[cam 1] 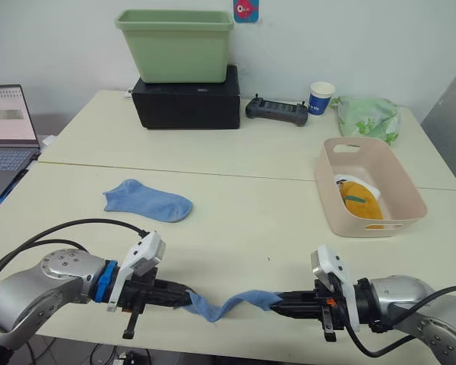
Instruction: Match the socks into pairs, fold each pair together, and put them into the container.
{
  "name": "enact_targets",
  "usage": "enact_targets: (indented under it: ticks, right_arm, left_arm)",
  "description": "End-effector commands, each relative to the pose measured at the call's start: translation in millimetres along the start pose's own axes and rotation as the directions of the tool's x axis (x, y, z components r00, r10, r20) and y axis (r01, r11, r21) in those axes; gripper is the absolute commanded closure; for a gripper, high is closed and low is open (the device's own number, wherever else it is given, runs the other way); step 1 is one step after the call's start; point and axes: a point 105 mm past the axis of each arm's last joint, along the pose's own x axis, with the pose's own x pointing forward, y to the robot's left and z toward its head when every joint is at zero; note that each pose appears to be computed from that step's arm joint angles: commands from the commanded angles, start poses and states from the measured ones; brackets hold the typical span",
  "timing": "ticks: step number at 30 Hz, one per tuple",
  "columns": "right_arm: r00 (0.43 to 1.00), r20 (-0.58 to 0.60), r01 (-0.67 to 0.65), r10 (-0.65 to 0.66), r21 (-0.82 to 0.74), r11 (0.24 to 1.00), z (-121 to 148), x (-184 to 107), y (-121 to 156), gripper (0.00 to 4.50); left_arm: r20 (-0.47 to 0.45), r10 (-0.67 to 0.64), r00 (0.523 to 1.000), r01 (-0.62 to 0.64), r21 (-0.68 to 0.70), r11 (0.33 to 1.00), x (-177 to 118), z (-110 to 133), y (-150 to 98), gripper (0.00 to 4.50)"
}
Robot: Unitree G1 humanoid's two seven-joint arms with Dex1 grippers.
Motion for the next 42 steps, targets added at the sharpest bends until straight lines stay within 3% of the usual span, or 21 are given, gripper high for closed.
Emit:
enact_targets:
  ticks: [1, 7, 12, 17, 21, 25, 26, 32, 38, 42]
  right_arm:
    - [0.995, 0.039, 0.081, -0.087, 0.148, 0.986, 1, -6, -17, 4.48]
    - [0.984, 0.044, 0.153, -0.172, 0.283, 0.947, 7, -4, -44, 4.48]
    - [0.958, 0.066, 0.238, -0.278, 0.358, 0.903, 22, -6, -75, 4.48]
    - [0.922, 0.122, 0.298, -0.368, 0.382, 0.875, 37, -16, -91, 3.03]
    - [0.913, 0.162, 0.296, -0.373, 0.366, 0.882, 43, -25, -87, 1.60]
    - [0.882, 0.253, 0.321, -0.398, 0.297, 0.899, 56, -39, -81, 0.11]
    - [0.874, 0.258, 0.350, -0.410, 0.248, 0.903, 58, -42, -79, 0.00]
    - [0.875, 0.271, 0.427, -0.401, -0.043, 0.903, 62, -37, -65, 0.00]
    - [0.844, 0.271, 0.526, -0.463, -0.254, 0.811, 48, -23, -72, 0.00]
    - [0.782, 0.278, 0.619, -0.557, -0.253, 0.743, 39, -21, -91, 0.00]
  left_arm:
    - [0.002, 0.053, 0.999, -0.052, -0.104, 0.993, -1, -4, 22, 4.50]
    - [0.027, 0.143, 0.989, -0.137, -0.159, 0.978, 12, 9, 65, 4.50]
    - [0.010, 0.209, 0.978, -0.207, -0.101, 0.973, 25, 31, 91, 4.50]
    - [0.074, 0.307, 0.949, -0.302, -0.070, 0.951, 25, 55, 110, 4.50]
    - [0.147, 0.350, 0.925, -0.353, -0.005, 0.936, 18, 75, 112, 3.54]
    - [0.197, 0.416, 0.888, -0.435, 0.065, 0.898, -1, 88, 110, 2.23]
    - [0.212, 0.425, 0.880, -0.447, 0.068, 0.892, -5, 90, 108, 1.92]
    - [0.284, 0.371, 0.884, -0.383, -0.017, 0.924, -15, 86, 79, 0.03]
    - [0.233, 0.429, 0.872, -0.411, -0.126, 0.903, 0, 46, 72, 0.03]
    - [0.195, 0.516, 0.834, -0.494, -0.152, 0.856, 12, 31, 85, 0.03]
